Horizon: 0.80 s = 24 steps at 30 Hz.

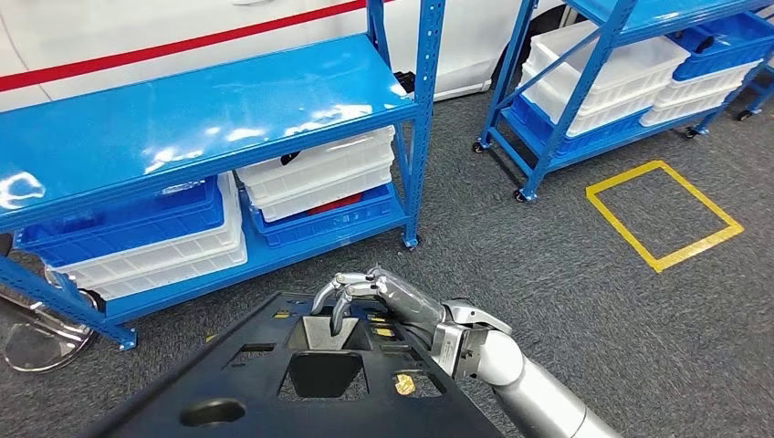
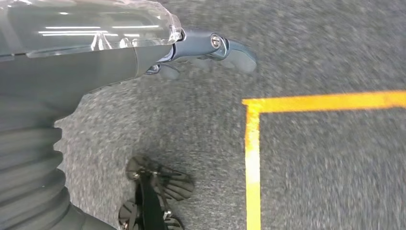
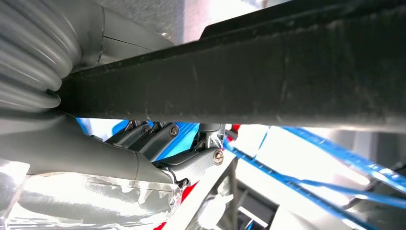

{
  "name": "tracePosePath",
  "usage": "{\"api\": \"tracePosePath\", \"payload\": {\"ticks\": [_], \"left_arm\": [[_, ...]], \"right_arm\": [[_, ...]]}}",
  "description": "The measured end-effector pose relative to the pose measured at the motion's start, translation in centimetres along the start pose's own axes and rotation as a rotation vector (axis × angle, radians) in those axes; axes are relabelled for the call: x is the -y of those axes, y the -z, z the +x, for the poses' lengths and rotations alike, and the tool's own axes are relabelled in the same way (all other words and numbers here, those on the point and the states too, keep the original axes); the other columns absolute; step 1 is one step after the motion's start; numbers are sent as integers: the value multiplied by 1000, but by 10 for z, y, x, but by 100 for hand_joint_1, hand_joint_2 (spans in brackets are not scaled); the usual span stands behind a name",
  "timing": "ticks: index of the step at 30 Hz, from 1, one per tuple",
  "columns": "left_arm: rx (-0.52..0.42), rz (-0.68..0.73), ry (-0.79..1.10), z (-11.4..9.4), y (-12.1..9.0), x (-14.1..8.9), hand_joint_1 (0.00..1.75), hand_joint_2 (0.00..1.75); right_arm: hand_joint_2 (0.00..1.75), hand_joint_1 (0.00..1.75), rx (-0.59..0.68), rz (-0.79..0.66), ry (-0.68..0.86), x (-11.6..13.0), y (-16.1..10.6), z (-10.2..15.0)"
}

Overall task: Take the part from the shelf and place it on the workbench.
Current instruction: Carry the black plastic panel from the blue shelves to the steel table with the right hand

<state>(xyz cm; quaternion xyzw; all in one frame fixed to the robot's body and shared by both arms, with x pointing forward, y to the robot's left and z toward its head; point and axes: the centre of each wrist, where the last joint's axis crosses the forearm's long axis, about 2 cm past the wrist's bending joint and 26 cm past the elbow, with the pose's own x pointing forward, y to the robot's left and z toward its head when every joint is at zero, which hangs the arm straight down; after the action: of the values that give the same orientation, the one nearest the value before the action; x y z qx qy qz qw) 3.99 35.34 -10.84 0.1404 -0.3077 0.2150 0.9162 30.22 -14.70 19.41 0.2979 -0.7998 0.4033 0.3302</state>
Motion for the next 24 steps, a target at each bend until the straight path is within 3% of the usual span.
{"api": "tracePosePath", "payload": {"ticks": [11, 18, 24], "left_arm": [[-26, 1, 11, 0, -1, 3, 0, 175], [-87, -4, 34, -6, -6, 18, 0, 175], [-113, -26, 45, -9, -8, 23, 0, 175]], "right_arm": [[175, 175, -7, -44, 37, 11, -2, -4], [175, 175, 132, -106, 56, 19, -1, 18], [175, 175, 183, -100, 57, 12, -7, 30]]}}
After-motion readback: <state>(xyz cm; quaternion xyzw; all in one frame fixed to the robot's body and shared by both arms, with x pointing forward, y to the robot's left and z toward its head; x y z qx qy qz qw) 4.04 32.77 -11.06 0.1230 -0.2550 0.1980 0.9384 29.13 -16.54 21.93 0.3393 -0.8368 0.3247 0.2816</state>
